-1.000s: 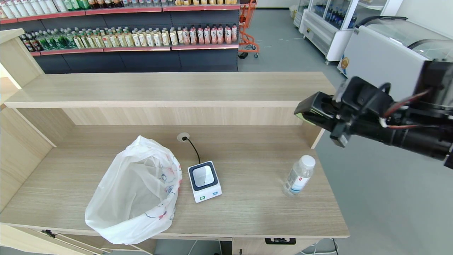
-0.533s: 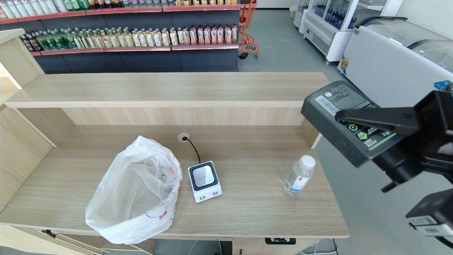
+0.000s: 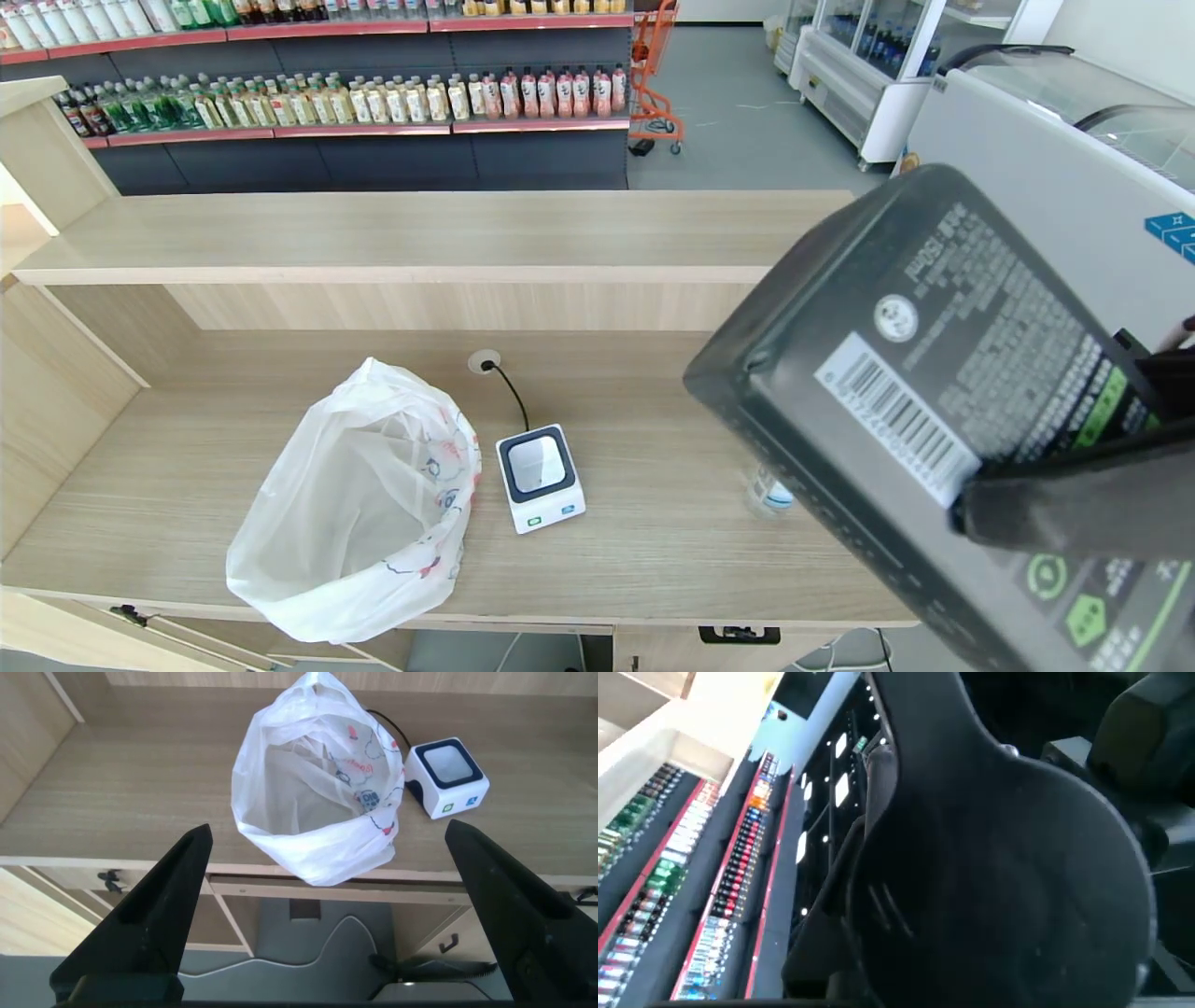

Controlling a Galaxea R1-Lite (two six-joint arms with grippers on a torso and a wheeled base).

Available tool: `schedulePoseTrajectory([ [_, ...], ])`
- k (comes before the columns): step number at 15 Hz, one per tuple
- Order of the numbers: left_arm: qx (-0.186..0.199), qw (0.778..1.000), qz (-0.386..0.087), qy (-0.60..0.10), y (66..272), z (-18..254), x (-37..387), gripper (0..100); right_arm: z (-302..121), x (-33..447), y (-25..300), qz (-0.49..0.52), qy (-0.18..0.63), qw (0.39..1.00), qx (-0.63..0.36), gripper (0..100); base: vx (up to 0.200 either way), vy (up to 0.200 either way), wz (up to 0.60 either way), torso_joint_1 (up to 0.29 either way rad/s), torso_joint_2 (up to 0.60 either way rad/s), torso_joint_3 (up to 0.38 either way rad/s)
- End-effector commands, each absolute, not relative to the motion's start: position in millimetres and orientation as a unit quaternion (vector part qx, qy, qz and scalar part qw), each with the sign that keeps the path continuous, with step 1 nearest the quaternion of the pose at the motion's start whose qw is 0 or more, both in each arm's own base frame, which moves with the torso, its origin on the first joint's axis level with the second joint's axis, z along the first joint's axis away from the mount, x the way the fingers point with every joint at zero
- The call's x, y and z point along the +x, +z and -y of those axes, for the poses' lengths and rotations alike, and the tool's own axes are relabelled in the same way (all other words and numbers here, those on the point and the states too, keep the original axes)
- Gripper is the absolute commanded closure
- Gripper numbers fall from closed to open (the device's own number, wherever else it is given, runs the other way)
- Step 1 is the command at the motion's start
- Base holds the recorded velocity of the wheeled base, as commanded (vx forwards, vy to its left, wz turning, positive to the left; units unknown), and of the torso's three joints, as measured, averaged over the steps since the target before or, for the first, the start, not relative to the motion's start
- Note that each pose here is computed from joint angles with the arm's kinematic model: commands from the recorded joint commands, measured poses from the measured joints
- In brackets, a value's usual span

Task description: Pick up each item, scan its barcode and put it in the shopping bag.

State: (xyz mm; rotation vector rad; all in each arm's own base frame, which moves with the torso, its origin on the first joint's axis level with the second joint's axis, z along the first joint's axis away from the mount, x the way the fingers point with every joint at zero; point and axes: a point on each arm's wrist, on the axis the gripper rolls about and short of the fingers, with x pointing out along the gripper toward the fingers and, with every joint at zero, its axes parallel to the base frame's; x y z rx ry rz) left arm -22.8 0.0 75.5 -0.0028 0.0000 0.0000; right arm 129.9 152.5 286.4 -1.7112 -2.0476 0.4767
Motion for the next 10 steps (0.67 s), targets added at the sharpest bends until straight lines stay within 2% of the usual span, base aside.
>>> schedulePoseTrajectory([
  [1, -0.002, 1.000, 0.001, 0.000, 75.6, 0.0, -22.8, 0, -161.0, 133.9, 280.6, 0.739, 0.187, 0.213, -0.611, 100, 0.000, 0.000, 0.00, 0.000, 0.00, 0.000],
  [10, -0.002, 1.000, 0.001, 0.000, 75.6, 0.0, -22.8, 0, -153.1, 127.2, 280.3, 0.742, 0.186, 0.213, -0.608, 100, 0.000, 0.000, 0.00, 0.000, 0.00, 0.000],
])
